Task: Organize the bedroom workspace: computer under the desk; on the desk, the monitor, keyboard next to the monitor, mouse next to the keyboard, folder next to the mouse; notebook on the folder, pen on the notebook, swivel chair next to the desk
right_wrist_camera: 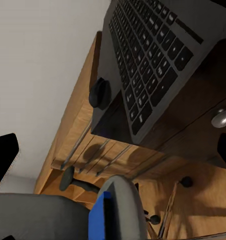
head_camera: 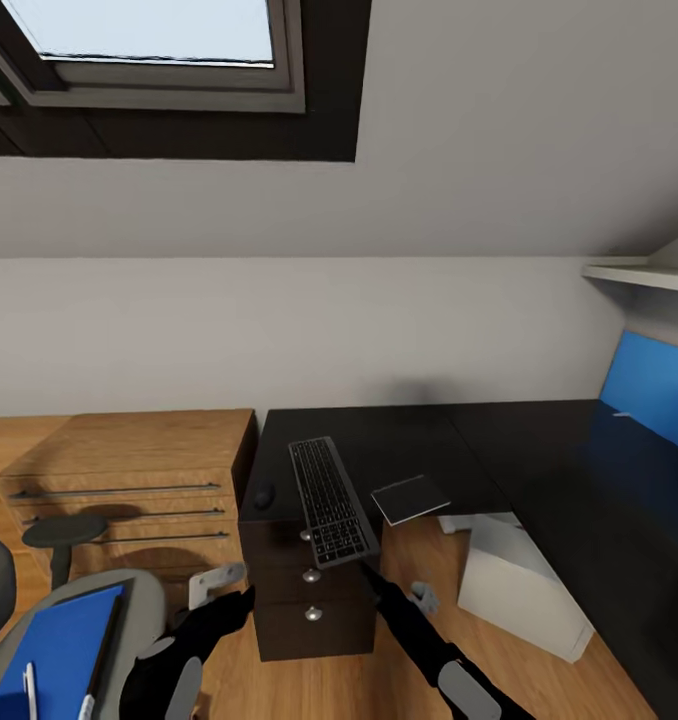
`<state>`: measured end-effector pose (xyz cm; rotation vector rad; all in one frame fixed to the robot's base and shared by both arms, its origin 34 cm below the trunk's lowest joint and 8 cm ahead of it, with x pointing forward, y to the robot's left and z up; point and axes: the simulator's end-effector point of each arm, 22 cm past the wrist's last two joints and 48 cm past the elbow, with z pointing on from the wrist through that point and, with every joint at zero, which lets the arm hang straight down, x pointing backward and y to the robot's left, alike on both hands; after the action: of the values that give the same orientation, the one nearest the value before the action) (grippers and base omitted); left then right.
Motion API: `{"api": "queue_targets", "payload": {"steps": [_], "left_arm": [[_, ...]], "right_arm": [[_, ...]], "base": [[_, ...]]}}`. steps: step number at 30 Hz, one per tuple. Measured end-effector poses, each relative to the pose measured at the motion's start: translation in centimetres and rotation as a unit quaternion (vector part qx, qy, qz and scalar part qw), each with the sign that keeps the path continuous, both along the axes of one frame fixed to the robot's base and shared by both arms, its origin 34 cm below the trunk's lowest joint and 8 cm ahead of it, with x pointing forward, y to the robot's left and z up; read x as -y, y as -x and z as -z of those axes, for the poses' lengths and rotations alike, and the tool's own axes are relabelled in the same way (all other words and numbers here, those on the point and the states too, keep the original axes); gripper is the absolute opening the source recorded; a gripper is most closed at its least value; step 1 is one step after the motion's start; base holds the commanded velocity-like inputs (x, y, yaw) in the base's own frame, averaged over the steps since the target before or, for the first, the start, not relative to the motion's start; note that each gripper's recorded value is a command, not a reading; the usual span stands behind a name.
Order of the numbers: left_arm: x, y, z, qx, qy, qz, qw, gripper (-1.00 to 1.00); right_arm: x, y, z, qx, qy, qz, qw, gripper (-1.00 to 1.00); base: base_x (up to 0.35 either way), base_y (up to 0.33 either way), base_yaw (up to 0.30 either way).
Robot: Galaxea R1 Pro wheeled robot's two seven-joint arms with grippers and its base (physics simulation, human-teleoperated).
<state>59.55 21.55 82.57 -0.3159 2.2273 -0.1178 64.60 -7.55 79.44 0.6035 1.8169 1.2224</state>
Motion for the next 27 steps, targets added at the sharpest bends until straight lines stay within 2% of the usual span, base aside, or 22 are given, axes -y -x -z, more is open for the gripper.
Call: {"api": "queue_targets", "payload": {"steps": [2,12,27], "left_arm": [[0.4,-0.2,-0.3,0.007,0.000,0.005,1.0000,1.00],[0.9,-0.5,0.1,0.019,0.000,0.010,0.9998,1.00],[1.7,0.8,1.4,0.032,0.001,0.019,0.9993,1.00]], "right_arm": [[0.2,0.3,0.6,-0.007,-0.014,-0.002,0.9999,1.00],[1.2,0.7,3.0,-0.018,-0.027,0.007,0.9995,1.00],[1.3,0.5,5.1,-0.014,-0.029,0.009,0.9994,1.00]], "base": [[0.000,0.000,0.000],[0.000,0.000,0.000],[0.000,0.000,0.000]]}}
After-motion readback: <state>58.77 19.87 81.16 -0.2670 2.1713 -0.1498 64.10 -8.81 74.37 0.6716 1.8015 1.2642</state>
